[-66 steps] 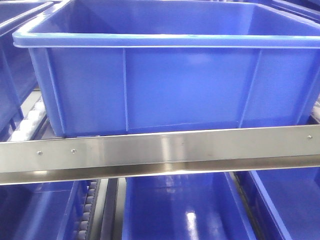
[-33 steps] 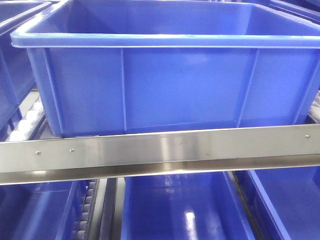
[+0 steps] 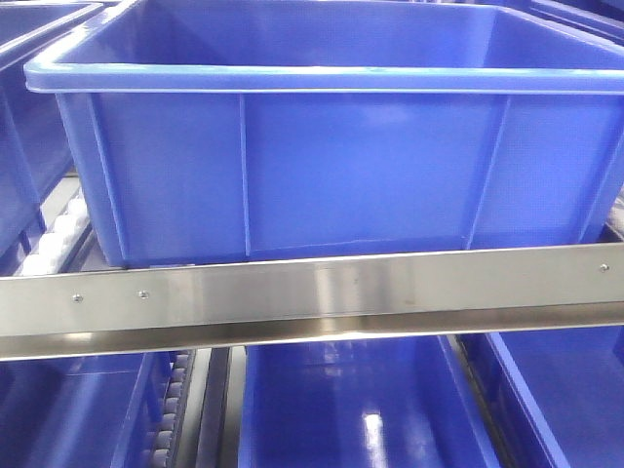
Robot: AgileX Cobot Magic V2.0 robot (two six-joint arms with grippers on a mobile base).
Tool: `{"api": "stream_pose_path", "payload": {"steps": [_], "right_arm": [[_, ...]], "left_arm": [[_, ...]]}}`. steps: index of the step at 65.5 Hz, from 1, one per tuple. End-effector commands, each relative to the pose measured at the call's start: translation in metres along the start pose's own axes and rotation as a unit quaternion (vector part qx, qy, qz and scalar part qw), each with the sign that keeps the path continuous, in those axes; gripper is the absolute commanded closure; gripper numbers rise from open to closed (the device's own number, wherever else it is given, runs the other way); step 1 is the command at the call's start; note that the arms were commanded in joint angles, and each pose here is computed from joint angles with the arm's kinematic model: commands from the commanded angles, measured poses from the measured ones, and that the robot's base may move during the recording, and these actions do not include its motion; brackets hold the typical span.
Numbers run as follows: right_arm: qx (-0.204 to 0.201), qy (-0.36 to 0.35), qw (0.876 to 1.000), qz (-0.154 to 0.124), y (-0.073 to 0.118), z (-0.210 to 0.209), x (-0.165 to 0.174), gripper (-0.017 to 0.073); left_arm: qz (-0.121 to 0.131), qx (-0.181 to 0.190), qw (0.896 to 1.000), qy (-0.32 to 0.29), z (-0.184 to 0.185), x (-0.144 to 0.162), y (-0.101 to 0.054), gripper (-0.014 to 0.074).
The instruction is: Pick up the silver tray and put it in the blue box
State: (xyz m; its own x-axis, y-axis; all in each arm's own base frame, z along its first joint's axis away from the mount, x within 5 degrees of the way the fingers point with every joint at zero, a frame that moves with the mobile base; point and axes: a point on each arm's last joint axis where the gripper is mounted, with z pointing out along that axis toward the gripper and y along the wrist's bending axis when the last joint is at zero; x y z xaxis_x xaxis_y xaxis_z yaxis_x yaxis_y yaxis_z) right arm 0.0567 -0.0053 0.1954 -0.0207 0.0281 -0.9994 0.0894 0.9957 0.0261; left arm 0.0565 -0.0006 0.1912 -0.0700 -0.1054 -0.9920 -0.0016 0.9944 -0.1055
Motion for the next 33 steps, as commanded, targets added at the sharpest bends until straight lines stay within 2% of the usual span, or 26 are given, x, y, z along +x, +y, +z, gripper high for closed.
{"api": "stream_pose_path", "payload": {"steps": [1,33], "right_arm": [[-0.001,-0.057,0.998,-0.005,0.0005,-0.002,-0.0087,0.0508],[-0.001,-0.057,0.998,-0.005,0.0005,-0.002,-0.0087,0.0508]], "left_arm": [[-0.003,0.004,0.998,-0.057,-0.0019,-0.0107,-0.0008,0.0699],[-0.003,0.004,0.998,-0.057,-0.0019,-0.0107,-0.0008,0.0699]]}}
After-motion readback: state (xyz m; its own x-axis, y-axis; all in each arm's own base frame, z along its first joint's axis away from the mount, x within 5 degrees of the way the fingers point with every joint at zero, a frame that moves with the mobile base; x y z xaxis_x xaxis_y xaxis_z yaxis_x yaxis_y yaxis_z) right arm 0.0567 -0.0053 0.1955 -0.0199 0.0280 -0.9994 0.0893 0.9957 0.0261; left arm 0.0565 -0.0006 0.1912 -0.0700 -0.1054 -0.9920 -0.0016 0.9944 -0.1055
